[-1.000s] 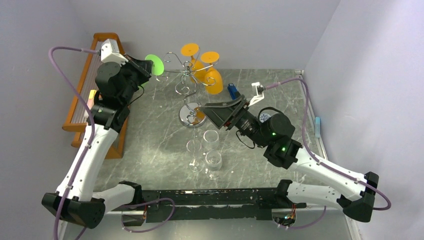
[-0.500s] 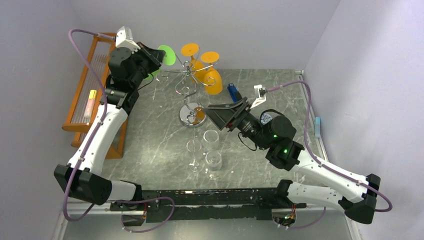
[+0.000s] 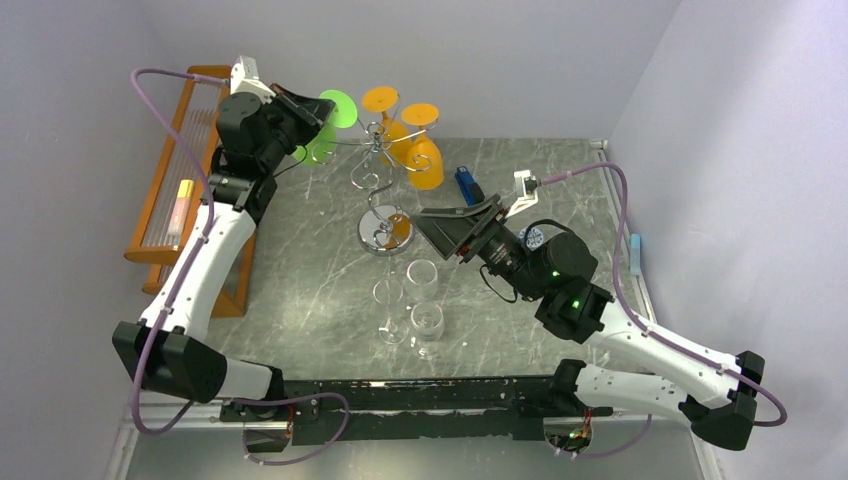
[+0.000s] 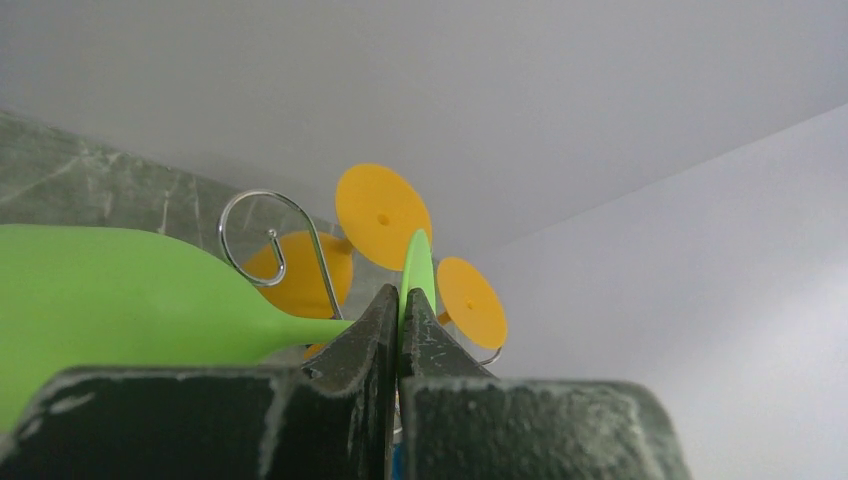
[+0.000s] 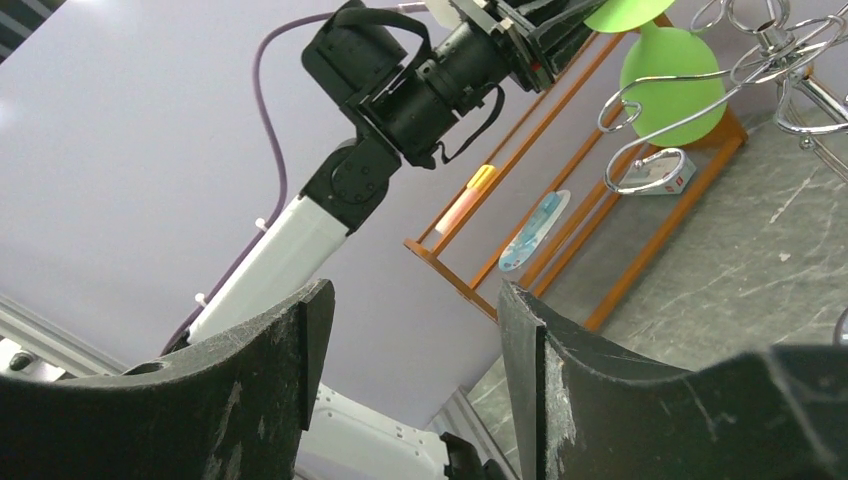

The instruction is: Place the wine glass upside down on the wine glass rack

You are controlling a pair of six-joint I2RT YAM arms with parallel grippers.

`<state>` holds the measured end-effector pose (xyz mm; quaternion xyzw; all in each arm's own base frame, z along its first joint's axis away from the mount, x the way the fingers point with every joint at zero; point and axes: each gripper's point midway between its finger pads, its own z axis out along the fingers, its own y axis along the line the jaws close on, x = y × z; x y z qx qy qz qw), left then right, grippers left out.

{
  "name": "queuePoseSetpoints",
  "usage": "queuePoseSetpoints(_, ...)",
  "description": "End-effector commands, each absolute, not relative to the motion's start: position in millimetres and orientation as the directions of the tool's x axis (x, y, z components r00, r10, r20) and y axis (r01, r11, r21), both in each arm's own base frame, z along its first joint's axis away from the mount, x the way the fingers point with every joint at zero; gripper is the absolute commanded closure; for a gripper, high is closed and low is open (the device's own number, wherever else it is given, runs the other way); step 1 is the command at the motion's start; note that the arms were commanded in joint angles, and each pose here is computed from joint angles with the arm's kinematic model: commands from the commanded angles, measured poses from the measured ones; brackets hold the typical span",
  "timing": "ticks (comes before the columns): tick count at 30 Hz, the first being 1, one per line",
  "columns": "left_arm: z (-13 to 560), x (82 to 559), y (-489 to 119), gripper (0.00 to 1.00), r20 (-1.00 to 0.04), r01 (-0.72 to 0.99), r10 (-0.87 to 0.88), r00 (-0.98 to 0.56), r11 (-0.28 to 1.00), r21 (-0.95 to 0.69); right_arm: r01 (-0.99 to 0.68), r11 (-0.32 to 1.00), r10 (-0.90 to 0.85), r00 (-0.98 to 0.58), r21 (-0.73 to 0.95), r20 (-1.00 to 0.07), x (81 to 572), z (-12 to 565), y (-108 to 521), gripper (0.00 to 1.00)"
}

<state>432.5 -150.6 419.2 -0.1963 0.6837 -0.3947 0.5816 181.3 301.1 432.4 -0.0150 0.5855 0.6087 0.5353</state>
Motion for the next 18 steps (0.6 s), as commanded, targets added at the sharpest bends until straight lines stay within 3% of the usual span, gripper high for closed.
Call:
queuePoseSetpoints(1,416.9,439.1,-161.5,0.95,-0.541,0.23,-0.776,-0.324,0.491,-0.84,-0.666,0.272,0.638,-0.416,0.695,-0.648,183.7,430.4,298.9,0.36)
queuePoseSetpoints(8,407.8,444.9,-171.4,0.95,-0.465,0.23,-0.789,-0.401,0.405,-0.885,-0.661,0.28,0.636,-0.416,0.697,-0.65,185.2,428.9,299.2,0.36)
queuePoseSetpoints(18,403.8,460.3,-175.6,0.95,-0.442,0.274,-0.799,-0.409,0.354,-0.894,-0.656,0.281,0.63,-0.426,0.701,-0.65,187.3,426.2,304.2,0.36)
